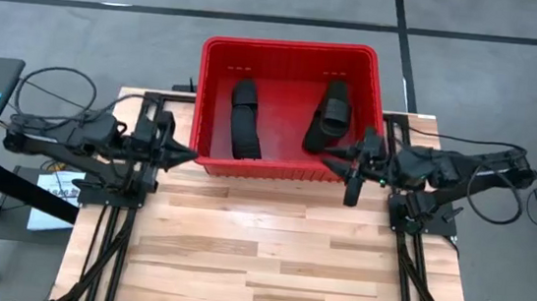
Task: Pick and place slides into bin
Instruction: Return to Home Position
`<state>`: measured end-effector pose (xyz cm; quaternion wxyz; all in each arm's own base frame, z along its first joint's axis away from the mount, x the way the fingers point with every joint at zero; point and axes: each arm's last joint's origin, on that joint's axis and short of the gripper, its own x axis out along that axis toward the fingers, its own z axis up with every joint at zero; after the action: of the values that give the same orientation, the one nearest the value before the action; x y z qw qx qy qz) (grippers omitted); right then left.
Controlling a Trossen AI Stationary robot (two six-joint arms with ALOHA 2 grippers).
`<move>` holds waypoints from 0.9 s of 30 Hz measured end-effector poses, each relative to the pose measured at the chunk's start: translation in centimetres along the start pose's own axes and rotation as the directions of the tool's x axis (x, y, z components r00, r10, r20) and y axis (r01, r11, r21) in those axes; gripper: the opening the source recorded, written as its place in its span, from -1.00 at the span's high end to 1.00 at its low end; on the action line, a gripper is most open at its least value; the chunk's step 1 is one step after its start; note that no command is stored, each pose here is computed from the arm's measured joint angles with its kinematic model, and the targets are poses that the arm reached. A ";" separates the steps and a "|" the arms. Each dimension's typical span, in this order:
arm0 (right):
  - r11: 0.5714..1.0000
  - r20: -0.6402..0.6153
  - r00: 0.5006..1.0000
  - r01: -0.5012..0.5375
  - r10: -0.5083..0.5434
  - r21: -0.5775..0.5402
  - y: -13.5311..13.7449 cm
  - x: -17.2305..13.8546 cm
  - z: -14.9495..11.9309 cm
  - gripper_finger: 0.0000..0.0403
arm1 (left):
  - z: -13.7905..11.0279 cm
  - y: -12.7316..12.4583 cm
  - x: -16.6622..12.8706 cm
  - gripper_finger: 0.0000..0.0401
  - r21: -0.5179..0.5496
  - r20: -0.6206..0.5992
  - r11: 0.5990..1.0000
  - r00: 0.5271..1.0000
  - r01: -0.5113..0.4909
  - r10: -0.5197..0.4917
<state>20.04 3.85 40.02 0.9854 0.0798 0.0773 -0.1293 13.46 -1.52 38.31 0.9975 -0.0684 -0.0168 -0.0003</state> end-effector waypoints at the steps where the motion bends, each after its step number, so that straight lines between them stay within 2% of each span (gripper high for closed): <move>1: 1.000 -0.013 1.000 0.004 -0.004 0.009 -0.1 0.0 -0.5 0.41 | -0.5 -0.1 0.0 0.97 -0.007 -0.018 1.000 1.000 -0.008 0.008; 5: 0.999 -0.069 0.997 0.021 -0.019 0.029 -0.2 0.6 -2.5 0.41 | -2.7 0.1 0.0 0.97 -0.004 -0.167 0.994 0.980 -0.110 0.108; 8: 0.999 -0.086 0.996 0.026 -0.024 0.029 -0.3 1.0 -3.5 0.41 | -4.2 0.2 0.3 0.97 0.015 -0.213 0.989 0.966 -0.145 0.145; 13: 1.000 -0.089 0.996 0.020 -0.018 0.020 -0.3 1.5 -5.2 0.41 | -5.9 0.1 0.6 0.97 0.086 -0.204 0.993 0.974 -0.078 0.094; 17: 0.999 -0.028 0.998 -0.053 0.053 0.012 0.1 1.4 -6.4 0.41 | -7.2 0.0 0.4 0.97 0.083 -0.181 0.996 0.983 0.009 0.007; 21: 0.992 0.032 0.992 -0.122 0.121 0.017 0.7 1.1 -7.8 0.41 | -8.4 0.3 -0.3 0.97 0.074 -0.149 0.997 0.989 0.016 -0.004; 27: 0.987 0.038 0.987 -0.157 0.155 0.039 0.7 0.7 -10.0 0.41 | -10.3 0.9 -2.0 0.97 0.032 -0.121 0.999 0.993 0.017 -0.013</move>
<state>19.58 6.09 30.27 0.9918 0.1041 0.0508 -0.0547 11.81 -2.02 27.94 0.9977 -0.0515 0.0430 -0.0119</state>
